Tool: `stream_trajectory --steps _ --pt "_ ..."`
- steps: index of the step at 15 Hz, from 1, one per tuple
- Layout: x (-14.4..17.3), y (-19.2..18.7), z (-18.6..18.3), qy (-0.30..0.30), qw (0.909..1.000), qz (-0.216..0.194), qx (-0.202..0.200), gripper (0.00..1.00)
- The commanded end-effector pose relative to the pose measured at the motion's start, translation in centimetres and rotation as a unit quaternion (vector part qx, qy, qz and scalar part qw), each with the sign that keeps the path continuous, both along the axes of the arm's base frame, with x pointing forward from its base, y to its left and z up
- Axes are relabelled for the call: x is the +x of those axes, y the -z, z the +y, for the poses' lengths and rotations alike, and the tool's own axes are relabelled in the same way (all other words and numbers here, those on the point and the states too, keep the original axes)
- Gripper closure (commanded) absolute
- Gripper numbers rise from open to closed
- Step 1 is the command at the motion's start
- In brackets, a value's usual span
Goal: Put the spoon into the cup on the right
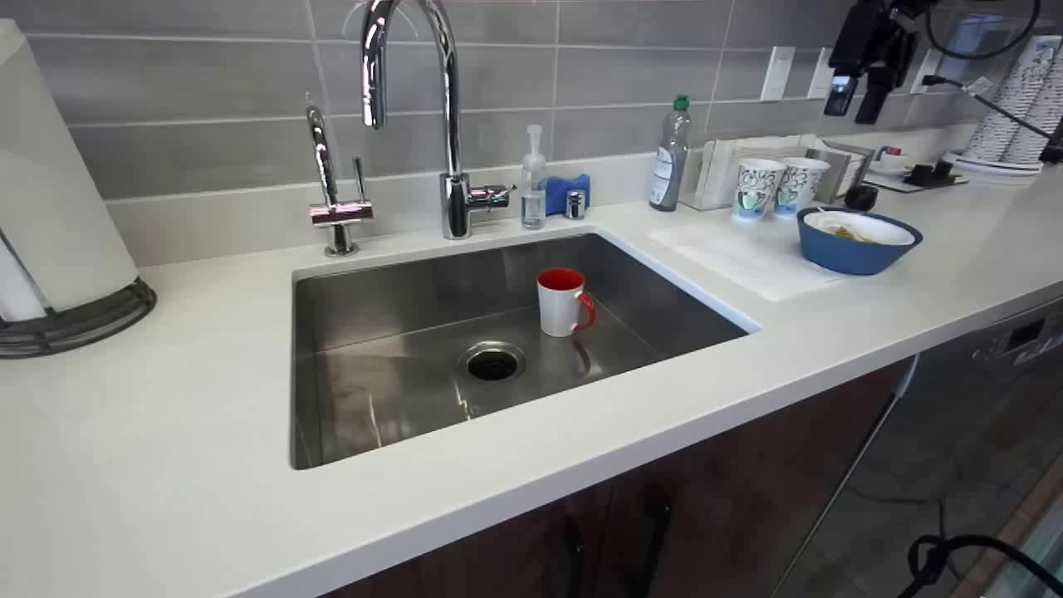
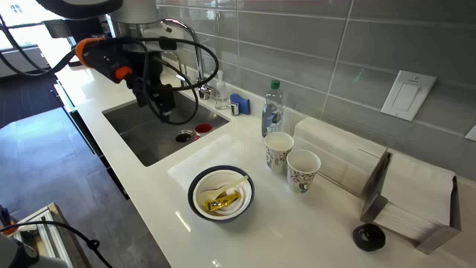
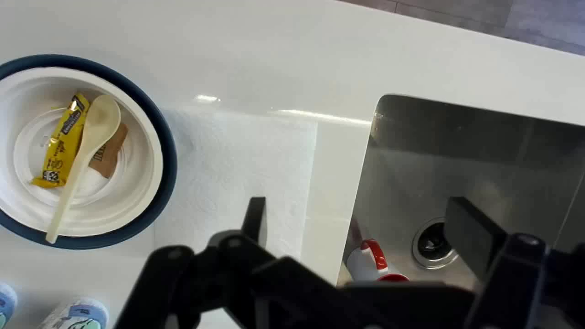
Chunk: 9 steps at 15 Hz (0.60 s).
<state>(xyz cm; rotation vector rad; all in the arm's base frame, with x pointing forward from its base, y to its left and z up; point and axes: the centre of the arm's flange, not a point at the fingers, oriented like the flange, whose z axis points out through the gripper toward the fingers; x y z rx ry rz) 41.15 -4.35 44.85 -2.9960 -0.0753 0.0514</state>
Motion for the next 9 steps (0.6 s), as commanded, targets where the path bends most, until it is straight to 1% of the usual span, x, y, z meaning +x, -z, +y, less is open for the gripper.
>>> stream_trajectory --steps 1,7,9 --pt "0.0 0.0 0.0 0.0 1.0 0.0 0.0 0.0" --pt "0.0 0.0 0.0 0.0 1.0 0.0 0.0 0.0" --pt "0.5 0.0 -1.1 0.011 0.9998 -0.007 -0.012 0.0"
